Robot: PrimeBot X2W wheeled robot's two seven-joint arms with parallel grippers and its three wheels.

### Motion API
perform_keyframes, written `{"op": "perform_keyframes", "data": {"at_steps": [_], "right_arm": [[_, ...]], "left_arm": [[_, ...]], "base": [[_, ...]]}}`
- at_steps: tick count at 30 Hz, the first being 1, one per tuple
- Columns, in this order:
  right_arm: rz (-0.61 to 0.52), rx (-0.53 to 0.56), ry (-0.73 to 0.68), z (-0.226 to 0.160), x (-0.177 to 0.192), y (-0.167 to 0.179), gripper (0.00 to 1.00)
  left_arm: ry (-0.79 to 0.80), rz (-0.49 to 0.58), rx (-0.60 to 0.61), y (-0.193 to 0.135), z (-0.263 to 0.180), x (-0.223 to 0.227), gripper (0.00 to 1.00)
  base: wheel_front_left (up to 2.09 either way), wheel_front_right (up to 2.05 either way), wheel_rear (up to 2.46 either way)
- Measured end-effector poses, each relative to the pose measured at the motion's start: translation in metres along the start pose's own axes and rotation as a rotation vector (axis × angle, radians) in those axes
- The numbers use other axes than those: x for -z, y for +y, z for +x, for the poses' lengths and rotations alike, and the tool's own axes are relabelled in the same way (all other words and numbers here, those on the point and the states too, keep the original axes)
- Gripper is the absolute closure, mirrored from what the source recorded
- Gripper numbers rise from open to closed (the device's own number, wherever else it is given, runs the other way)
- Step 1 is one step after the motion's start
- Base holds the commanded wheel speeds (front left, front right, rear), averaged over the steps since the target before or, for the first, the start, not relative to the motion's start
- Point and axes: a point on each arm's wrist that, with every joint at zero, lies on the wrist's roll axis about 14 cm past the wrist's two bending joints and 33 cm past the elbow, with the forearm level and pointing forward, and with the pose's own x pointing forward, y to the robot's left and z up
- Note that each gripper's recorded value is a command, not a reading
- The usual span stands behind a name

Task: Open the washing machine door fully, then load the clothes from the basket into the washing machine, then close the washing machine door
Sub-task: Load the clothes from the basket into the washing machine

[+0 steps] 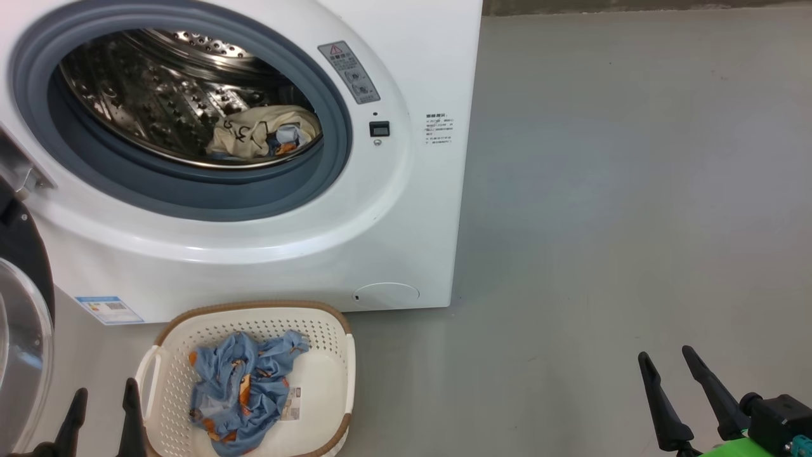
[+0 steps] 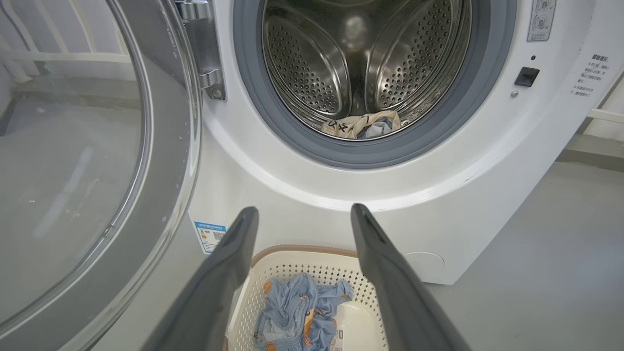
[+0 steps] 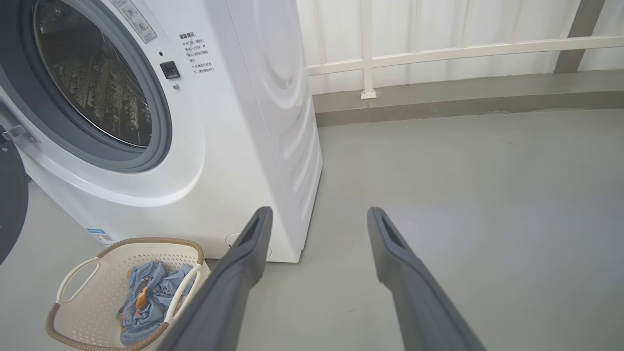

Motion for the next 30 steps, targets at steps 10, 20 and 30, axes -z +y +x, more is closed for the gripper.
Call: {"op": "perform_keyframes", "data": {"at_steps": [10,20,30], "right_arm": [[0.0,-0.001,0.0,0.0,0.0,0.0,0.0],[0.018,-0.001,0.032,0.006,0.012,0.003,0.0],[0.03,-0.046,0.032,0.045,0.018,0.017,0.0]], "left_arm": [[-0.006,-0.001,0.001,-0.001,0.001,-0.002,0.0],[0.139,-0.027,0.029,-0.018,-0.002,0.045,0.0],[0.301,-0.063,0.064,-0.037,0.036,0.094,0.0]], "base": [[0.0,0.0,0.0],[0.0,0.0,0.0],[0.0,0.0,0.0]]}}
